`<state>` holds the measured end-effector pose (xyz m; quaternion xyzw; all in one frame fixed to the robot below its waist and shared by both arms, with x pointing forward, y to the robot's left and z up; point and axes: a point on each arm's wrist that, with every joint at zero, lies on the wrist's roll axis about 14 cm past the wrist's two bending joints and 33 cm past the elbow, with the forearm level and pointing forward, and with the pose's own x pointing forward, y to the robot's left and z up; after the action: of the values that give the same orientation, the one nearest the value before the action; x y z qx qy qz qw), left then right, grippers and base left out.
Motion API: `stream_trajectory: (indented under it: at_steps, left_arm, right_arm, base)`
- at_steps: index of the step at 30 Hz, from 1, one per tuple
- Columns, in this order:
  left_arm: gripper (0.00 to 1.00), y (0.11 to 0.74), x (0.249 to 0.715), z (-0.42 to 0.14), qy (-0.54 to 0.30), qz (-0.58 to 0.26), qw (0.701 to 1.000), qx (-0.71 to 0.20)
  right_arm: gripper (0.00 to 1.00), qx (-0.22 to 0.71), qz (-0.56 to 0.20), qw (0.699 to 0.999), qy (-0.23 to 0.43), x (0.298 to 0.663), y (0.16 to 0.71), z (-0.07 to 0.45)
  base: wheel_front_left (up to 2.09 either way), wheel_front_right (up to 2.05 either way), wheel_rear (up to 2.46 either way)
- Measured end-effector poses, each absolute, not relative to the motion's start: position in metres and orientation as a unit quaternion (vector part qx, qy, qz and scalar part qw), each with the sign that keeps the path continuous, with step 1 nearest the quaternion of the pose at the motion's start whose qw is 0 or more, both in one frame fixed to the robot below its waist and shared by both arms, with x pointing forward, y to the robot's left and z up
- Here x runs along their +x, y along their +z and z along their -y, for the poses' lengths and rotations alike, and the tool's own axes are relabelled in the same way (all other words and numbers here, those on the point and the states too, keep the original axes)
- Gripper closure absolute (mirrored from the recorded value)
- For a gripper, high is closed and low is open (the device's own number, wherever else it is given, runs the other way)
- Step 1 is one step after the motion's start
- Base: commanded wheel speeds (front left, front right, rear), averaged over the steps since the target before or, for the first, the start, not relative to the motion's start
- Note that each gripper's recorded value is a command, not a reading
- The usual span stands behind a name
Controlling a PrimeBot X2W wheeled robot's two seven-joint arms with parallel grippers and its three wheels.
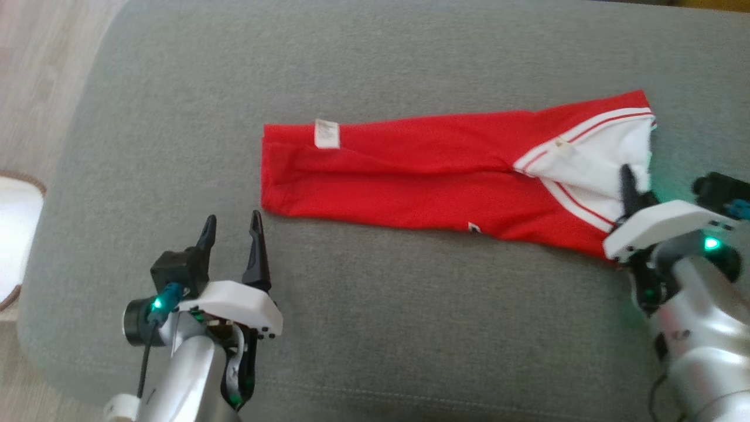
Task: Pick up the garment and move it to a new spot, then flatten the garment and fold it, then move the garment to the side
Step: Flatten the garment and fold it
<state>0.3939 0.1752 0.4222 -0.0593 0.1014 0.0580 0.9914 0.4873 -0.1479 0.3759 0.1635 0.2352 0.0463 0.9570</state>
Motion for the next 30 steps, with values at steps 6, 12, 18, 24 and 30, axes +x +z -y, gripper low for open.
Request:
stream_trajectory:
  at_steps: [6, 12, 18, 24, 30]
  left_arm:
    - [0.0, 0.426, 0.397, -0.155, 0.028, -0.097, 0.993, -0.065]
    - [0.0, 0.425, 0.39, -0.149, 0.022, -0.102, 0.992, -0.073]
    - [0.0, 0.427, 0.381, -0.154, 0.032, -0.101, 0.991, -0.084]
    - [0.0, 0.424, 0.361, -0.164, 0.054, -0.109, 0.988, -0.096]
    - [0.0, 0.425, 0.344, -0.182, 0.086, -0.109, 0.986, -0.094]
  right_arm:
    - [1.0, 0.146, -0.174, 0.974, 0.011, 0.495, 0.409, 0.197]
    - [1.0, 0.151, -0.103, 0.978, 0.099, 0.51, 0.459, 0.144]
    - [1.0, 0.173, -0.118, 0.952, 0.223, 0.494, 0.469, 0.05]
    - [1.0, 0.176, -0.151, 0.922, 0.309, 0.473, 0.461, -0.022]
    - [1.0, 0.175, -0.176, 0.898, 0.363, 0.461, 0.456, -0.079]
  base:
    - [0.0, 0.0, 0.0]
    - [0.0, 0.0, 0.0]
    - [0.0, 0.0, 0.0]
    - [0.0, 0.0, 0.0]
    - [0.0, 0.0, 0.0]
